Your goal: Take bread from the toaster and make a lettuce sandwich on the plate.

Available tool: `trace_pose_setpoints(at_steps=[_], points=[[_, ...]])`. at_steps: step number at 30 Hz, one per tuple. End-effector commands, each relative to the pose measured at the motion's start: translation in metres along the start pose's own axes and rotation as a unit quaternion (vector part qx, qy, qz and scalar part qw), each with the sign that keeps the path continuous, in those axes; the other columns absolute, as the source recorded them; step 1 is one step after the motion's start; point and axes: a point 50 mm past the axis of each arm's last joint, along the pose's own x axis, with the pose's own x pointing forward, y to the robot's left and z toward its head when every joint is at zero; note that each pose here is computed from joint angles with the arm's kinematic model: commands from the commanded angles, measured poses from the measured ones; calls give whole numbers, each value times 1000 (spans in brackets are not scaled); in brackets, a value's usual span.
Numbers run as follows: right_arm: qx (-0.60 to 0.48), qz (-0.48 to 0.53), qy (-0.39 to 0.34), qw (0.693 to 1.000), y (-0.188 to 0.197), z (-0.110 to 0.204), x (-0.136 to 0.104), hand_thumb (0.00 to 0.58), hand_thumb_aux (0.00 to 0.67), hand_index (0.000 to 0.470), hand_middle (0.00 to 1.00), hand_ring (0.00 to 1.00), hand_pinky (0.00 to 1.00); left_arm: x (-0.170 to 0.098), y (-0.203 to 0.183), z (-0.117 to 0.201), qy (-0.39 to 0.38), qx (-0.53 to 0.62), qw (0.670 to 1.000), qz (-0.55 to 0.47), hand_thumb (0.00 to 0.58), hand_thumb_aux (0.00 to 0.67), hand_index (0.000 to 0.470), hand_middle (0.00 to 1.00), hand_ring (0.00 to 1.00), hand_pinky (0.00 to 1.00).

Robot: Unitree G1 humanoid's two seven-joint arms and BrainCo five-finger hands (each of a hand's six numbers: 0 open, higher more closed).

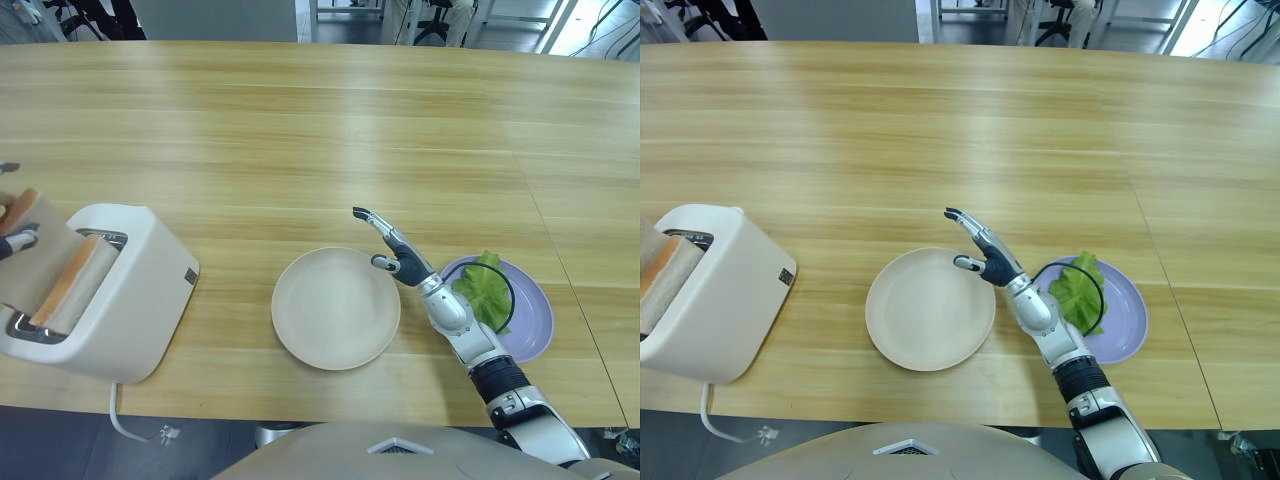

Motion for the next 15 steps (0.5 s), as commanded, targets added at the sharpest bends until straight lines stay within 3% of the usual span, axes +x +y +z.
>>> trace_pose_setpoints(at_steps=[1,15], points=[[-4,4,2,1000,1,-1,0,0,0,0,0,0,0,0,18,-1,4,33,998,46,580,670,460,0,0,0],[0,4,3,1000,6,-1,2,0,0,0,0,0,0,5,44,2,-10,75,990,118,580,670,460,0,0,0]])
